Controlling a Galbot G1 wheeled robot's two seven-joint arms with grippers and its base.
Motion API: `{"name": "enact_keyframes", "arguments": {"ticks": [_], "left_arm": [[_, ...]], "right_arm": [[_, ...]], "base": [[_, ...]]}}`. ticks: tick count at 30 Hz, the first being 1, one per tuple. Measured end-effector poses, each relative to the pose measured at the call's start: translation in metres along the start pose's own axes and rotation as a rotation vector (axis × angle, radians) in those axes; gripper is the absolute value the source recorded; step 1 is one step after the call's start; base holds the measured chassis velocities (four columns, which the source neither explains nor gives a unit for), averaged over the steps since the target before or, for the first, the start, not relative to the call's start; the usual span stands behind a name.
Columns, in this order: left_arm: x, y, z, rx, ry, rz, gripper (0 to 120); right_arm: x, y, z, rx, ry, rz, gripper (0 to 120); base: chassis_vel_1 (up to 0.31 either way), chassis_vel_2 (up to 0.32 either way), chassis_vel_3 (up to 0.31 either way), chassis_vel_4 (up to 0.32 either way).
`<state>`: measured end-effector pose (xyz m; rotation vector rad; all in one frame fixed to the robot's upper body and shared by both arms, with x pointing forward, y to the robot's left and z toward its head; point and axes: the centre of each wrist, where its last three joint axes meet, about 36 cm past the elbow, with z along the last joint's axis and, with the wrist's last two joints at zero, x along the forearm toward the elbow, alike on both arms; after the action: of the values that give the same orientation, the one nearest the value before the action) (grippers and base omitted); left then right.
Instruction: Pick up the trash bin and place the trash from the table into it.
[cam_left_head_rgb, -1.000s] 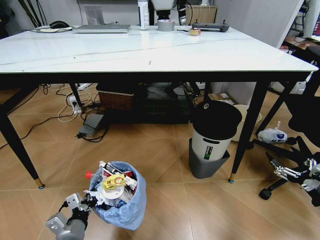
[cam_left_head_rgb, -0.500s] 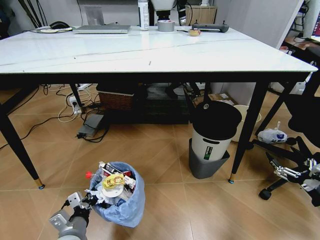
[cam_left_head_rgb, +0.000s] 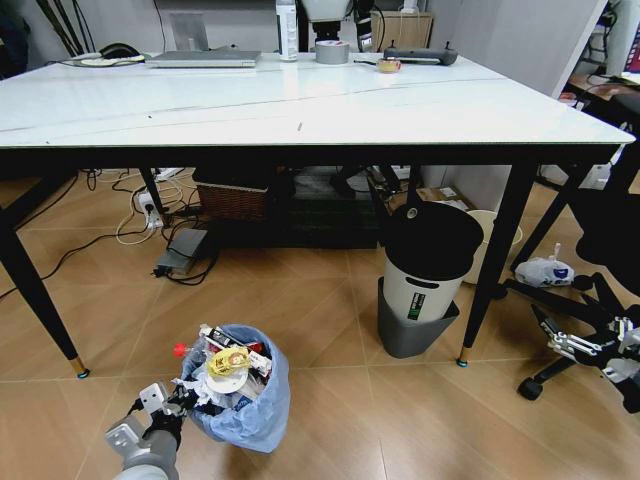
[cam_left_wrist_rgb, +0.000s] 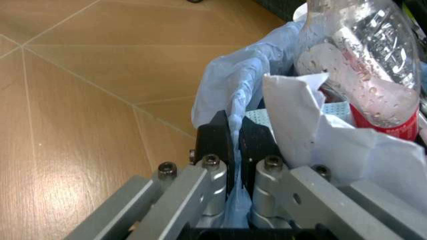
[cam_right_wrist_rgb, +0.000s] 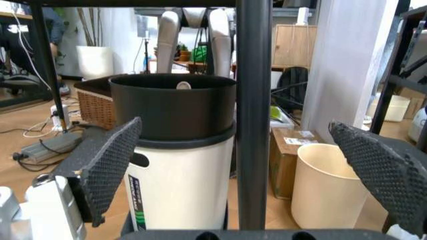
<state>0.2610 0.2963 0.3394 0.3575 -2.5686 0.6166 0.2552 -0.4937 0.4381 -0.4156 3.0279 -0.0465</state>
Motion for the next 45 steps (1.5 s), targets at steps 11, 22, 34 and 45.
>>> {"name": "enact_keyframes", "arguments": {"ticks": [11,22,34,45], "left_arm": [[-0.0056,-0.0012,0.0032,0.004,0.006,-0.007,0],[-0.0084,-0.0012,0.005,0.002,0.01,-0.009,0],[-0.009,-0.0015,0.0076,0.002,0.013,-0.009,38],[-0.0087,-0.0033,0.0072,0.0,0.006,-0.003,76]], "right_arm": [[0.0,0.0,0.0,0.0,0.0,0.0,100],[0.0,0.0,0.0,0.0,0.0,0.0,100],[0.0,0.0,0.0,0.0,0.0,0.0,100],[0.0,0.0,0.0,0.0,0.0,0.0,100]], "base": [[0.0,0.0,0.0,0.0],[0.0,0.0,0.0,0.0],[0.0,0.0,0.0,0.0],[0.0,0.0,0.0,0.0]]}}
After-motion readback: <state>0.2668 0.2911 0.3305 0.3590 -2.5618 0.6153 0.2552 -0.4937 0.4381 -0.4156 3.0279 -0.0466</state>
